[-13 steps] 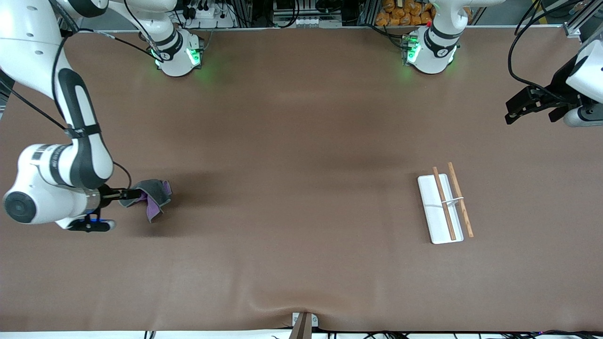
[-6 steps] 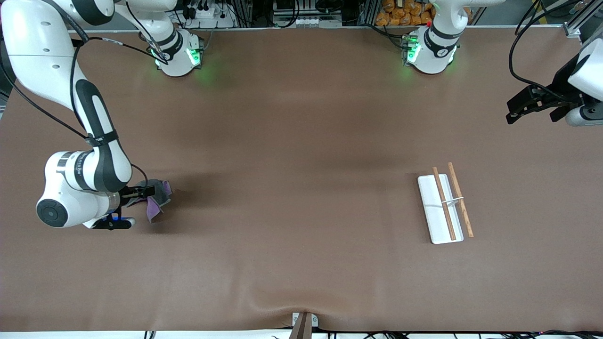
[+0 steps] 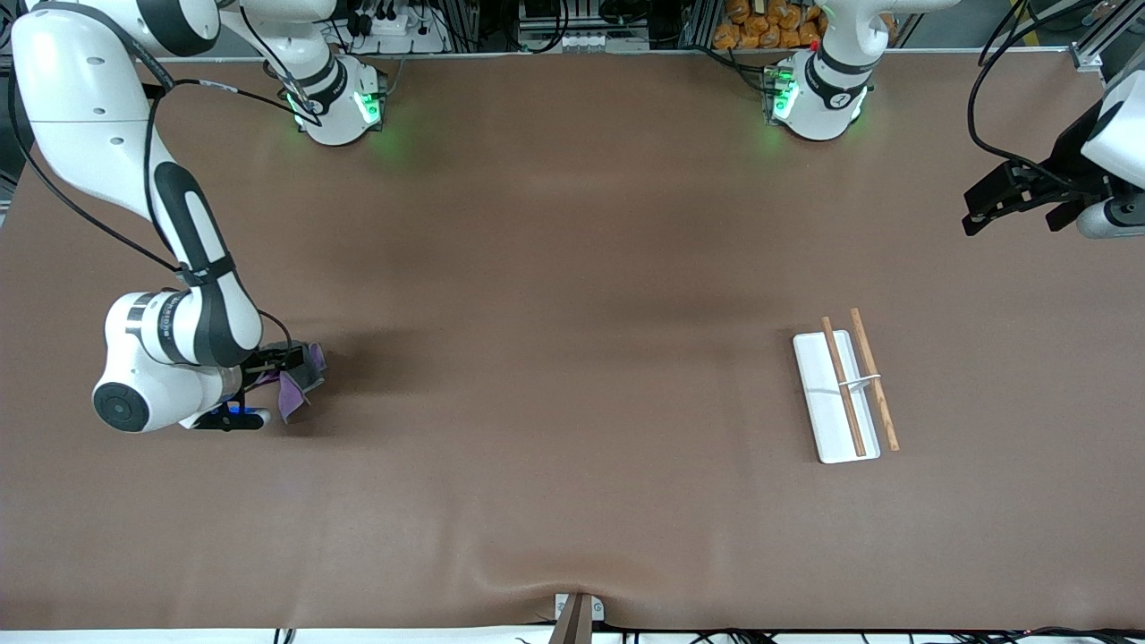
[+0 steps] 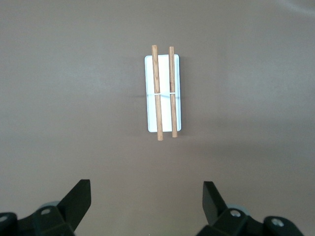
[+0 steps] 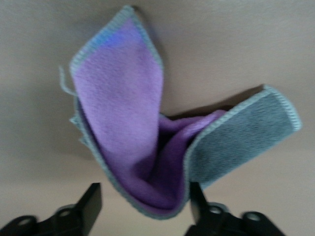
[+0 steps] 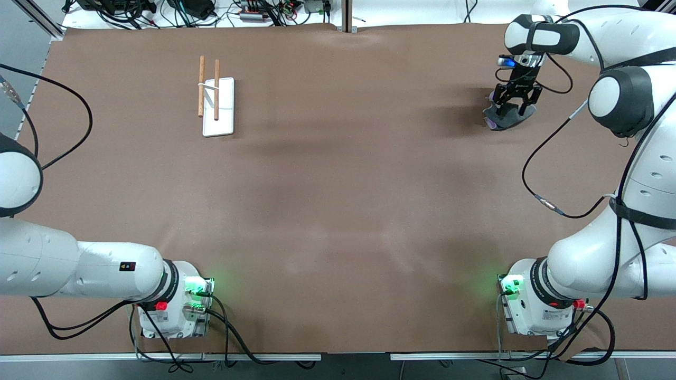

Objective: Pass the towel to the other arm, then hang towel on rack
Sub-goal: 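Close the right gripper on the towel and lift it, then carry the towel to mid-table while the left gripper reaches toward it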

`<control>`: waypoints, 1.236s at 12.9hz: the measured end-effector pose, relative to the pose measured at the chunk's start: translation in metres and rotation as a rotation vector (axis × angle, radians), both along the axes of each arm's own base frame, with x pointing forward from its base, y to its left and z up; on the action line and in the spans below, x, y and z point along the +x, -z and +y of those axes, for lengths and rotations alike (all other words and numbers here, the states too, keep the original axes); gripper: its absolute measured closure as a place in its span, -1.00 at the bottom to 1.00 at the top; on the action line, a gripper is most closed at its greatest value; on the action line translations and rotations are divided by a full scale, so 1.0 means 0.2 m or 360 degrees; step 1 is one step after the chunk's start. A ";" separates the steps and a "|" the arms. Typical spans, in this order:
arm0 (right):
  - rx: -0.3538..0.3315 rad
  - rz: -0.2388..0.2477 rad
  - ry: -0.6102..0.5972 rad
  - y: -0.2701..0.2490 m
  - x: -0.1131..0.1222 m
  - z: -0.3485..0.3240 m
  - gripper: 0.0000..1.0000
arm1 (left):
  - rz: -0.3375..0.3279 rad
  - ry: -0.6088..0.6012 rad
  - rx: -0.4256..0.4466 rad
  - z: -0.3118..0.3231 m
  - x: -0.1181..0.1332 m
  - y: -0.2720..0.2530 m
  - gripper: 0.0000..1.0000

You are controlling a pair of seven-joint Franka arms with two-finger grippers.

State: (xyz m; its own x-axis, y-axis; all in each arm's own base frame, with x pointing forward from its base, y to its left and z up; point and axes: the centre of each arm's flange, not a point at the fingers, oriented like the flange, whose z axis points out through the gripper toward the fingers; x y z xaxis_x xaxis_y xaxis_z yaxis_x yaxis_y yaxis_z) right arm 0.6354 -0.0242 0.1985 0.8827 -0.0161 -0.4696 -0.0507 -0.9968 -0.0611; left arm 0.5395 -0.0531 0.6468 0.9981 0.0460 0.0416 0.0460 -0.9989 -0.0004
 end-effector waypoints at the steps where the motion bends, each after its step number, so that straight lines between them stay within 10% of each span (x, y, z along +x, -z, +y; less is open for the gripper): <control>1: 0.0030 -0.0001 0.0035 0.00 0.00 0.00 -0.22 | 0.0000 0.0000 0.0000 0.00 0.00 0.00 -1.00; 6: 0.0043 0.0000 0.0075 -0.01 0.00 -0.01 0.92 | 0.0000 0.0001 0.0000 0.00 0.00 0.00 -1.00; 16: 0.0052 -0.0125 0.0014 -0.84 0.11 0.17 0.91 | -0.0002 0.0002 0.0000 0.00 0.00 0.00 -1.00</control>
